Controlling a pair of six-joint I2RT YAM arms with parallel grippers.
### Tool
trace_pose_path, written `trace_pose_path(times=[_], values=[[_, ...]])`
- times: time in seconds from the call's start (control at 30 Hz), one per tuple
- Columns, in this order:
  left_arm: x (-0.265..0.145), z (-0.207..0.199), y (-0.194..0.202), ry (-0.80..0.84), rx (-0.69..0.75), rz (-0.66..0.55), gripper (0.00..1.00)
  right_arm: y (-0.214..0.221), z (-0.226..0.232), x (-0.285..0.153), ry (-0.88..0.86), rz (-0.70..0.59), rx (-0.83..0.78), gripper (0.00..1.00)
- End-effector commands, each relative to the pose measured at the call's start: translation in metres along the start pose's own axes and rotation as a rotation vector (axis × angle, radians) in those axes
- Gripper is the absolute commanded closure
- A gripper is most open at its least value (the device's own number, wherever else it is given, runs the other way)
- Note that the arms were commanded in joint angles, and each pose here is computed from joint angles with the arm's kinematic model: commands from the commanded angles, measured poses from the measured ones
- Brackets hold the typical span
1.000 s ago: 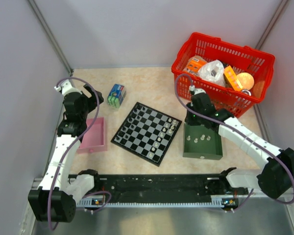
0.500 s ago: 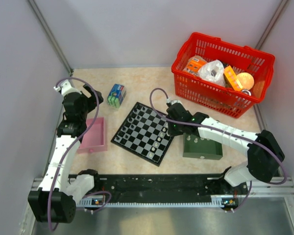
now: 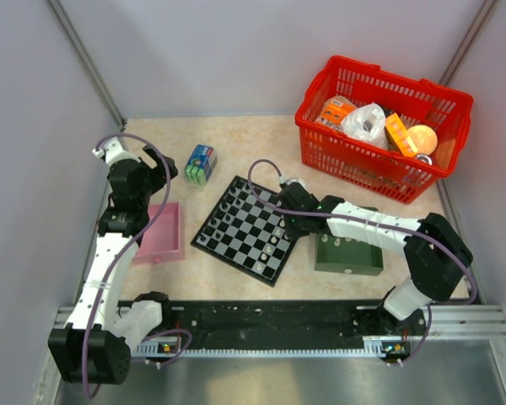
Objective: Set up the chess pieces on the board
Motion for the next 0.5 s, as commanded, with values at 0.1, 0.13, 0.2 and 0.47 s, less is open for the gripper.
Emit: trace_pose_path(times=[0.1, 0.13, 0.2, 0.47], values=[[-0.0001, -0.0037, -0.0109, 0.018, -0.009, -0.049, 0.01, -0.0155, 0.0042, 0.0051, 0.02, -0.048, -0.004, 0.9], [0.0, -0.0044, -0.0112, 0.021, -0.01, -0.05, 0.01, -0.0148, 0.004, 0.0053, 0.021, -0.046, -0.004, 0.9], [0.0006, -0.0046, -0.0109, 0.021, -0.011, -0.048, 0.01, -0.0131, 0.0041, 0.0067, 0.02, -0.039, -0.007, 0.9], [0.0003, -0.0049, -0.0106, 0.024, -0.01, -0.047, 0.01, -0.0133, 0.0041, 0.0084, 0.023, -0.036, -0.012, 0.85]])
Point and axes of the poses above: each gripper's point midway between its finger pads, its own x axis out along the fingers, its own z axis along the line the jaws close on, y = z × x, the point moved 1 cm from there along -x, back along the fingers, and after that the axes turned 12 degrees about -x, right-handed, at the moved point
